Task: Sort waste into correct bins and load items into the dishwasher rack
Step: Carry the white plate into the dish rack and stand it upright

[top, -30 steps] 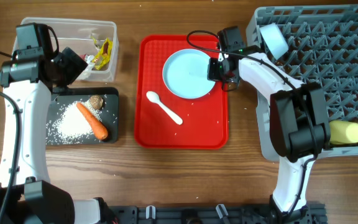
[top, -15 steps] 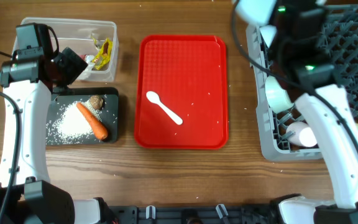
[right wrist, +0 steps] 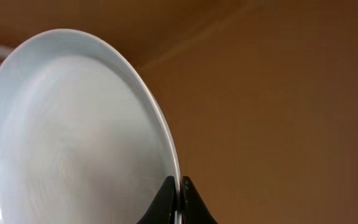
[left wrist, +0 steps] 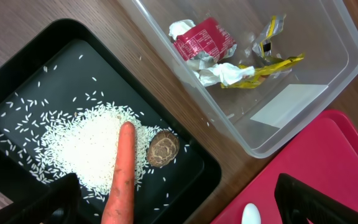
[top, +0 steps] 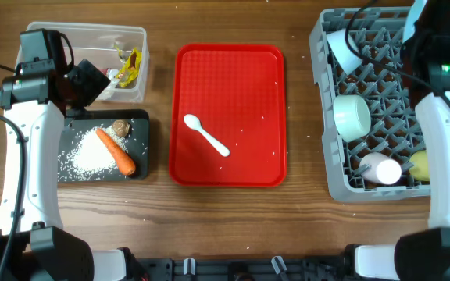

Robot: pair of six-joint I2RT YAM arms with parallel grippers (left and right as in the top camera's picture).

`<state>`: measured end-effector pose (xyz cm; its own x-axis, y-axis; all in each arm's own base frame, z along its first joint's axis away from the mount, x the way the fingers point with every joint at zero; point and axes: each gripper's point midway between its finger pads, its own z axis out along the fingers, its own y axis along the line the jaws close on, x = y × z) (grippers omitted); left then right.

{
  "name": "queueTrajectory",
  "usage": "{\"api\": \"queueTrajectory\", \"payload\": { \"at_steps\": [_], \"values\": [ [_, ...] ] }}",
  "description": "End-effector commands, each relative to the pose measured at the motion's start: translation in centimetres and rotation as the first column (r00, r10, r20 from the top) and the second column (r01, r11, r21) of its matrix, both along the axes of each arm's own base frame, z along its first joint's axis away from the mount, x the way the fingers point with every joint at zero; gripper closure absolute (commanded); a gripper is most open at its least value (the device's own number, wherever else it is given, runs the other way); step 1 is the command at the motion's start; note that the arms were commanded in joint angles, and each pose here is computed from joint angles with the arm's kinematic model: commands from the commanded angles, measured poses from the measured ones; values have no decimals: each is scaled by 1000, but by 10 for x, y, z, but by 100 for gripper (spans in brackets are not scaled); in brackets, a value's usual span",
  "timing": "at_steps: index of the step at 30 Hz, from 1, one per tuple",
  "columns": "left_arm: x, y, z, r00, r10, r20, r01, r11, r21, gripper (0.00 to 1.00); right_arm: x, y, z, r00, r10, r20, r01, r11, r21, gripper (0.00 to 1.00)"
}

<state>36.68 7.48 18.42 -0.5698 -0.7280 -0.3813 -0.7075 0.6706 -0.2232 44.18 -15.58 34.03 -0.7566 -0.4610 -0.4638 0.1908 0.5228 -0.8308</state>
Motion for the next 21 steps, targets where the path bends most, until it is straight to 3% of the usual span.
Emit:
{"api": "queueTrajectory", "payload": {
  "at_steps": [1, 8, 15, 21],
  "values": [
    [0, 3, 3, 1000, 20, 10, -20, 1000, 5, 0, 21, 2, -28, 986, 117, -118, -121, 992, -23, 95],
    [0, 3, 3, 1000, 20, 10, -20, 1000, 5, 0, 39, -12, -64, 961, 148, -235, -164, 985, -47, 96],
    [0, 3, 3, 1000, 20, 10, -20, 1000, 5, 0, 44, -40, -91, 959, 99, -264, -112, 993, -33, 96],
    [0, 3, 3, 1000, 20, 10, -20, 1000, 5, 0, 49, -36, -115, 944, 146, -296, -147, 989, 16, 96]
  ]
}}
